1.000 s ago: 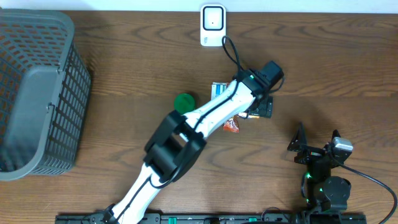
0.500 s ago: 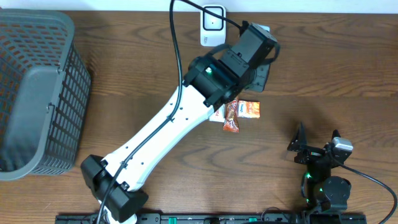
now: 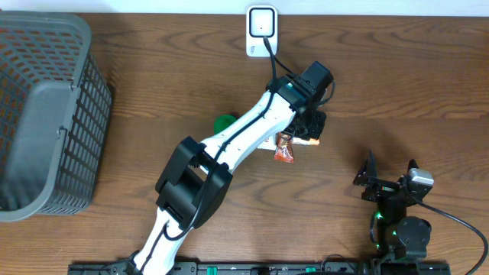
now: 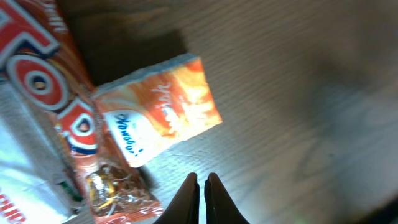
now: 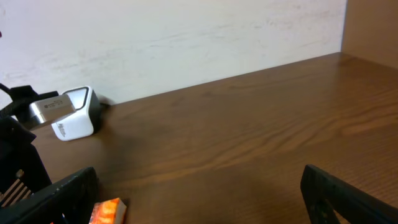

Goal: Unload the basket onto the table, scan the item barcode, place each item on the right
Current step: 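Set the packet right of the TOP bar and open the left gripper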

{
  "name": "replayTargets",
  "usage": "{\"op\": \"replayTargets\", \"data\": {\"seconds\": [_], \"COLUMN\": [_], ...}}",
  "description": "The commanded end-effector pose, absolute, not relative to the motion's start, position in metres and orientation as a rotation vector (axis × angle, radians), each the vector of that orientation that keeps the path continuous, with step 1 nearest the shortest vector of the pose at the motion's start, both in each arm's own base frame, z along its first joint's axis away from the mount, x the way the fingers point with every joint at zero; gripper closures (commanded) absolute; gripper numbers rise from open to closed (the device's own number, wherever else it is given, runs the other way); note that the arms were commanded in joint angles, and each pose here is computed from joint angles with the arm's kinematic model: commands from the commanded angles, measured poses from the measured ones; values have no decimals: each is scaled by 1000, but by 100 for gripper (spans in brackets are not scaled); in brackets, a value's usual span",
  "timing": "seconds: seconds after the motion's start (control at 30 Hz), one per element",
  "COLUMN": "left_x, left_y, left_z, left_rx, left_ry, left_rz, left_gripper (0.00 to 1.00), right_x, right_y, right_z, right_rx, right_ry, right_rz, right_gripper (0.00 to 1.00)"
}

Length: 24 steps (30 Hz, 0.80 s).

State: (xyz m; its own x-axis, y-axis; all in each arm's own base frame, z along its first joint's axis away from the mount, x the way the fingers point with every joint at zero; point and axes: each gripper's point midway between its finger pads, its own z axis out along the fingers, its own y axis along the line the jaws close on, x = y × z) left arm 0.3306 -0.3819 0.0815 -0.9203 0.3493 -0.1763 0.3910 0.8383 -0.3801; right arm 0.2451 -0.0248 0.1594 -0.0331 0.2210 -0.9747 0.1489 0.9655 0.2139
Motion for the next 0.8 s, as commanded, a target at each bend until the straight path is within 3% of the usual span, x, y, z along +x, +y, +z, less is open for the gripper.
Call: {"op": "replayTargets", "data": {"seconds": [0.0,0.77], "left_x": [333,342], "left_y": [-388,-357], "left_z": [104,37], "left_rx": [603,516], "left_ry": [2879,2921], "left_rz": [-775,-714], "left_gripper": [93,93], "right_x": [245,245], "right_y": [-26,-26], "right_z": [159,159], "right_rx": [299,299], "right_ry": [1610,1610], "right_rz": [60,60], "right_gripper": [1,1]}}
